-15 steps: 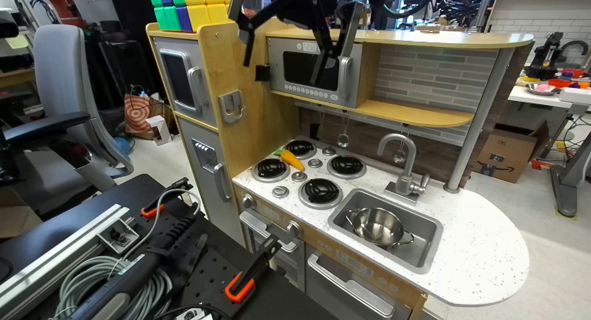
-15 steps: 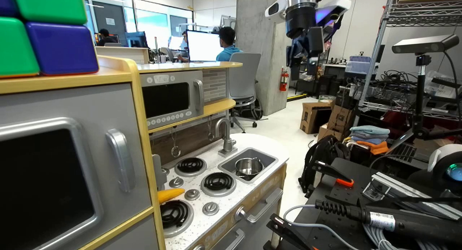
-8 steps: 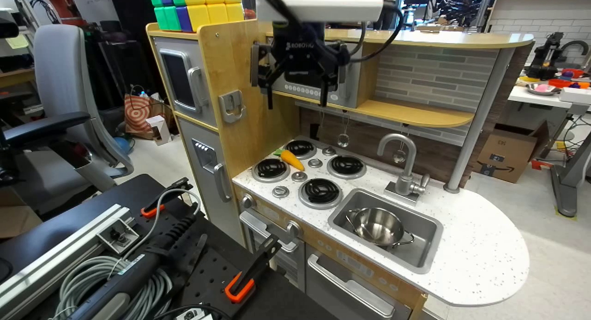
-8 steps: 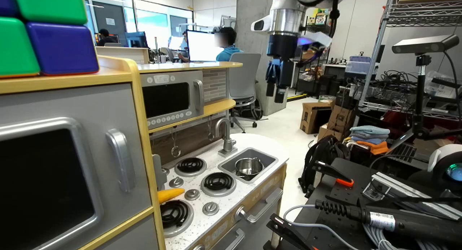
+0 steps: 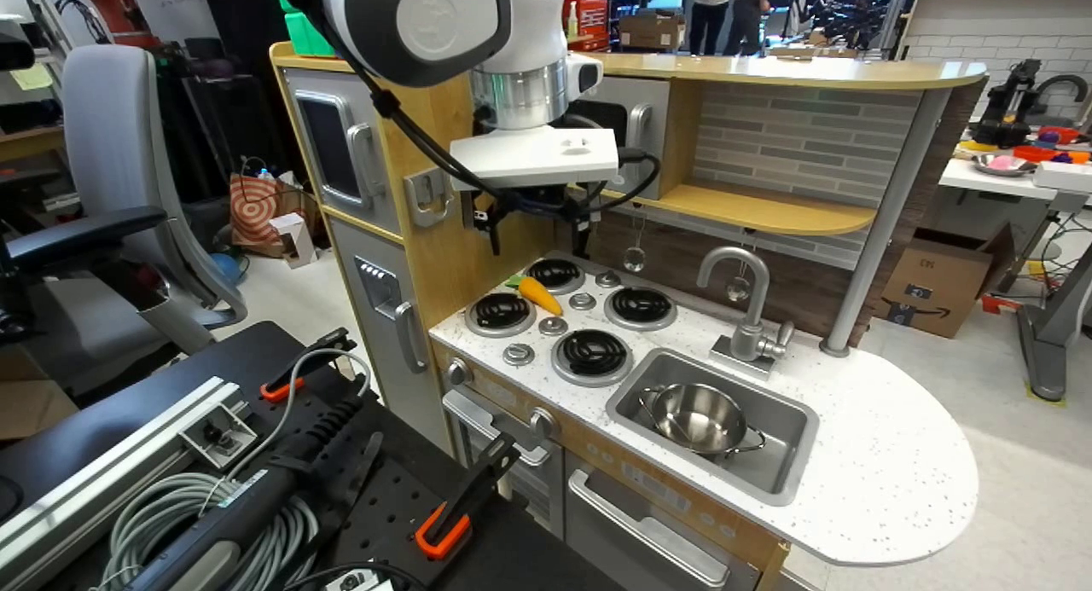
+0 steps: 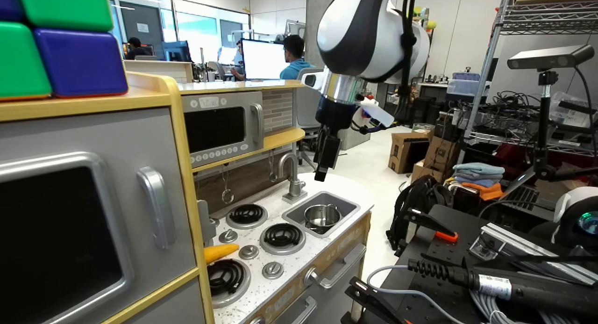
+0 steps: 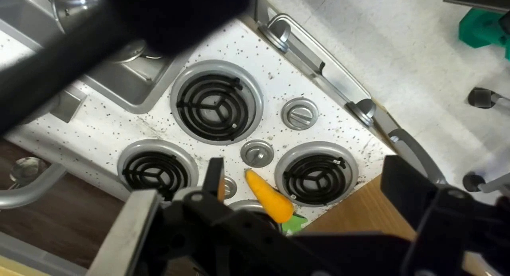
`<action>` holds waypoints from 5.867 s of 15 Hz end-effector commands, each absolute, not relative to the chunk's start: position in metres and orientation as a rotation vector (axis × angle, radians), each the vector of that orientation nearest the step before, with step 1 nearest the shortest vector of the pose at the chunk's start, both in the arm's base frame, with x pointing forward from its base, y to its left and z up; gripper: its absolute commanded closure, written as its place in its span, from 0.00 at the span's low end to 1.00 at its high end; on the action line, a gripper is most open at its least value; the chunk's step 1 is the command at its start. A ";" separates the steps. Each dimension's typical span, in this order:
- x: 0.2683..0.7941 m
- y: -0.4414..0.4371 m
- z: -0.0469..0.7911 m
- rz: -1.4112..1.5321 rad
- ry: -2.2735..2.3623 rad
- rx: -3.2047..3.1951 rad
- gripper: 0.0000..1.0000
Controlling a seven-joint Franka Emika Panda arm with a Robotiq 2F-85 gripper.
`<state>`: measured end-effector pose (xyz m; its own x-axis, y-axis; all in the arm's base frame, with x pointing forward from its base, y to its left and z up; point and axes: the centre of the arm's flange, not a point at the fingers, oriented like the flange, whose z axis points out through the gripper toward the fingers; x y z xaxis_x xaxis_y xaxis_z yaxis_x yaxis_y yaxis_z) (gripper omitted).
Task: Put the carrot plush in the pot
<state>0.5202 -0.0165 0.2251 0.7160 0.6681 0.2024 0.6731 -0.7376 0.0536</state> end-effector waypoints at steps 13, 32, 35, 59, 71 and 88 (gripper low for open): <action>0.570 0.019 0.174 -0.562 -1.054 -3.007 0.00; 0.625 0.100 0.073 -0.609 -1.137 -3.022 0.00; 0.627 0.100 0.060 -0.641 -1.424 -2.839 0.00; 0.683 0.150 -0.013 -0.755 -1.347 -2.927 0.00; 0.701 0.135 -0.038 -0.663 -1.025 -2.993 0.87; 0.645 0.046 0.059 -0.751 -0.795 -3.115 0.98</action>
